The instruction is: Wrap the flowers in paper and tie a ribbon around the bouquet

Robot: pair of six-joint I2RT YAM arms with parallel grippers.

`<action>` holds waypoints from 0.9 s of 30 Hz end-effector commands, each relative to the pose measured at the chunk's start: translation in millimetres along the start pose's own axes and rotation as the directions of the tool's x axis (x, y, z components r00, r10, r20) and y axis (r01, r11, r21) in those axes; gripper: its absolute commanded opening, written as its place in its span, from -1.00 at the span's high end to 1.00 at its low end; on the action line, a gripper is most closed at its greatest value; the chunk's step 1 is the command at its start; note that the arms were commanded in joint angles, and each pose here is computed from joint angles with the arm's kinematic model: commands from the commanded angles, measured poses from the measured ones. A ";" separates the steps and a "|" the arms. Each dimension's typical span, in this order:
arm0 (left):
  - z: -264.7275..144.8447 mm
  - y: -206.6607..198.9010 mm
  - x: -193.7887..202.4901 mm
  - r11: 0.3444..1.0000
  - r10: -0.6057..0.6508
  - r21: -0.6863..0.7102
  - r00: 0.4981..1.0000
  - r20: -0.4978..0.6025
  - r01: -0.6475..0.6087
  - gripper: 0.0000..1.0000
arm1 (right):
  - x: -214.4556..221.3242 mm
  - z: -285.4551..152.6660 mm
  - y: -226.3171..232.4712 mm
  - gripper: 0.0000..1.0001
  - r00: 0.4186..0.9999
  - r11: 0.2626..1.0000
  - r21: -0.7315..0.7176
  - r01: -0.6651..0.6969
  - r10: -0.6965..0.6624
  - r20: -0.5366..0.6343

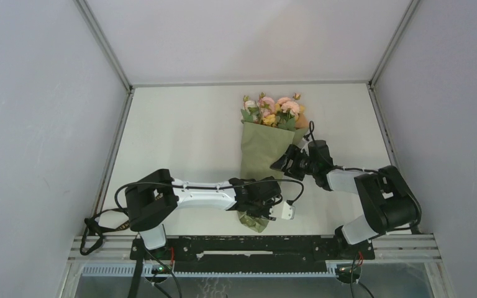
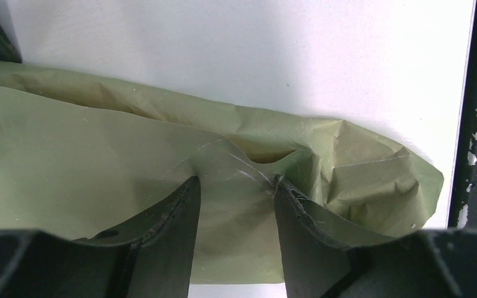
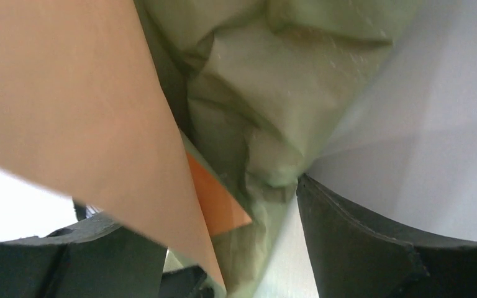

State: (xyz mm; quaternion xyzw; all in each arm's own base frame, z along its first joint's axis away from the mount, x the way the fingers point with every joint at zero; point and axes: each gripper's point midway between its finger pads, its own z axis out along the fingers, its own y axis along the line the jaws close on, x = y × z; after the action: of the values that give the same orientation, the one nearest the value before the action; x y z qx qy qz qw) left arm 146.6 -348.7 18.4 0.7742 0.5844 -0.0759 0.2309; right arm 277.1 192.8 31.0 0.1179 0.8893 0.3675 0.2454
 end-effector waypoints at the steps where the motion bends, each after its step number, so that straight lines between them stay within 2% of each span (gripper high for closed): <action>1: 17.8 -52.3 39.0 0.983 0.003 0.183 0.995 -0.099 0.016 -0.07 | 6.4 16.7 -18.1 -0.60 0.997 0.997 0.021 -0.069 0.069 -0.033; 3: 17.9 -51.8 40.0 0.984 0.007 0.180 0.995 -0.102 0.012 -0.07 | 9.0 23.5 -18.1 -0.55 0.995 0.997 0.000 -0.083 0.083 -0.051; 5: 18.0 -51.2 40.4 0.984 0.009 0.177 0.995 -0.103 0.009 -0.07 | 12.5 28.2 -17.0 -0.37 0.993 0.995 -0.021 -0.100 0.098 -0.070; 6: 17.5 -50.6 40.1 0.984 0.009 0.176 0.995 -0.102 0.009 -0.07 | 13.3 29.1 -15.2 -0.18 0.992 0.994 -0.034 -0.102 0.100 -0.076; 9: 7.0 -44.2 37.5 0.982 -0.012 0.186 0.995 -0.096 0.030 -0.08 | 11.5 29.2 -11.6 0.84 0.993 0.994 -0.054 -0.097 0.093 -0.072; 10: -1.1 -36.6 34.7 0.982 -0.033 0.184 0.995 -0.090 0.049 -0.10 | 10.7 28.4 -10.8 1.00 0.994 0.994 -0.055 -0.089 0.085 -0.068; 14: -59.1 23.8 18.4 0.977 -0.180 0.112 0.983 -0.029 0.182 -0.28 | 7.1 26.1 -11.0 1.00 0.996 0.996 -0.055 -0.070 0.067 -0.057; 16: -92.7 50.6 24.7 0.964 -0.258 0.059 0.966 -0.014 0.258 -0.38 | 6.8 26.4 -13.2 1.00 0.996 0.997 -0.050 -0.065 0.062 -0.059; 18: -122.9 67.6 42.6 0.941 -0.339 0.003 0.941 -0.007 0.339 -0.43 | 7.1 27.1 -14.9 1.00 0.996 0.997 -0.049 -0.063 0.060 -0.063; 21: -157.0 72.4 86.3 0.880 -0.471 -0.070 0.882 -0.009 0.469 -0.50 | 9.5 27.6 -16.2 1.00 0.996 0.997 -0.045 -0.055 0.051 -0.072; 22: -165.3 70.9 106.4 0.848 -0.524 -0.100 0.851 -0.020 0.520 -0.52 | 10.0 27.6 -16.8 1.00 0.996 0.998 -0.042 -0.049 0.045 -0.073; 24: -185.3 66.7 157.7 0.736 -0.668 -0.183 0.743 -0.040 0.652 -0.53 | 11.8 27.5 -17.1 1.00 0.996 0.999 -0.036 -0.039 0.036 -0.079; 27: -209.2 46.6 237.0 0.518 -0.851 -0.294 0.519 -0.080 0.803 -0.35 | 14.5 26.8 -15.8 1.00 0.996 1.000 -0.025 -0.019 0.017 -0.089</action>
State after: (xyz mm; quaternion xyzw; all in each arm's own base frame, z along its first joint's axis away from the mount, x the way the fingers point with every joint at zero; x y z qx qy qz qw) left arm 259.7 -153.6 158.6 0.5007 0.8153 -0.0624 0.2843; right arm 287.9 208.1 9.1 0.1263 0.8748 0.4174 0.2110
